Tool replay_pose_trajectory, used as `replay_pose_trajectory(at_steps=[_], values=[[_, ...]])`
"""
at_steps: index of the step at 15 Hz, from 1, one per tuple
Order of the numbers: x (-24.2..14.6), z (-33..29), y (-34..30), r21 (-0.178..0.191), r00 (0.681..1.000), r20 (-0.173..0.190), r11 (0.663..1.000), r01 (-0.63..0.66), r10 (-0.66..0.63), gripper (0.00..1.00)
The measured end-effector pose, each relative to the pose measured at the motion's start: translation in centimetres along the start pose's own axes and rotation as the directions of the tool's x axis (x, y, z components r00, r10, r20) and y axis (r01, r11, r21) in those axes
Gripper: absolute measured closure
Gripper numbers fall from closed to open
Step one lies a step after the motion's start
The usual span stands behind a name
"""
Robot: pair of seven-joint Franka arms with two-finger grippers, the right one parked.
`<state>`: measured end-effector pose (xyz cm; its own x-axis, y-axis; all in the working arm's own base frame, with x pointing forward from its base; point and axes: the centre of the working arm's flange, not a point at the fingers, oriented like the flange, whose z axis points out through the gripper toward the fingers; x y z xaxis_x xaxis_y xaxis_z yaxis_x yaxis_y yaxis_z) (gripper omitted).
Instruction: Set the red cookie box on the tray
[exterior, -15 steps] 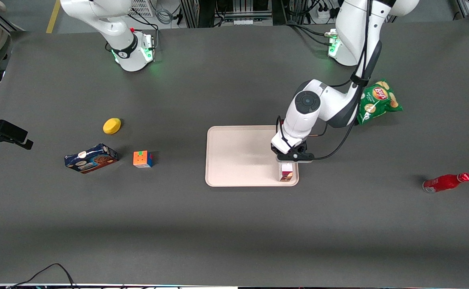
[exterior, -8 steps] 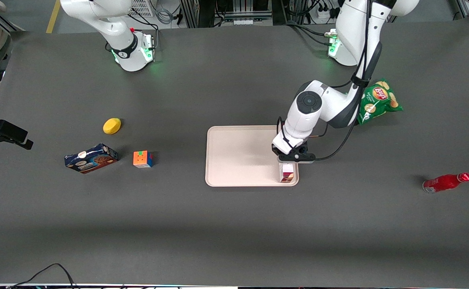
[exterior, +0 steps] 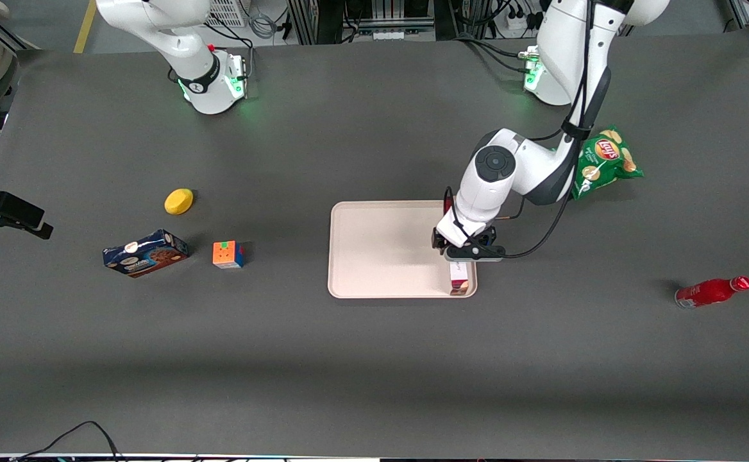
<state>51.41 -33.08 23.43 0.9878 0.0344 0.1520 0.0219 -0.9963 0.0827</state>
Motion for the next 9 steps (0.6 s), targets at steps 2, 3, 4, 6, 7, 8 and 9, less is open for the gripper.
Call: replay_pose_trajectory(at_steps=[2, 3, 4, 6, 7, 8, 9], values=[[0.8, -1.2, 0.1, -0.009, 1.000, -0.017, 1.000, 0.007, -0.007, 0.00], [1.6, -2.4, -0.1, -0.008, 1.000, -0.022, 1.000, 0.015, -0.016, 0.00], [2.7, -4.0, -0.5, 0.002, 1.000, -0.020, 1.000, 0.014, -0.014, 0.00], [5.7, -8.7, -2.1, 0.033, 1.000, 0.000, 0.999, -0.023, 0.023, 0.00], [7.5, -11.4, -3.4, 0.050, 0.999, 0.013, 0.997, -0.053, 0.053, 0.00], [9.3, -14.1, -5.0, 0.065, 0.996, 0.023, 0.994, -0.082, 0.081, 0.00], [10.8, -16.5, -6.7, 0.075, 0.995, 0.032, 0.992, -0.099, 0.097, 0.00]])
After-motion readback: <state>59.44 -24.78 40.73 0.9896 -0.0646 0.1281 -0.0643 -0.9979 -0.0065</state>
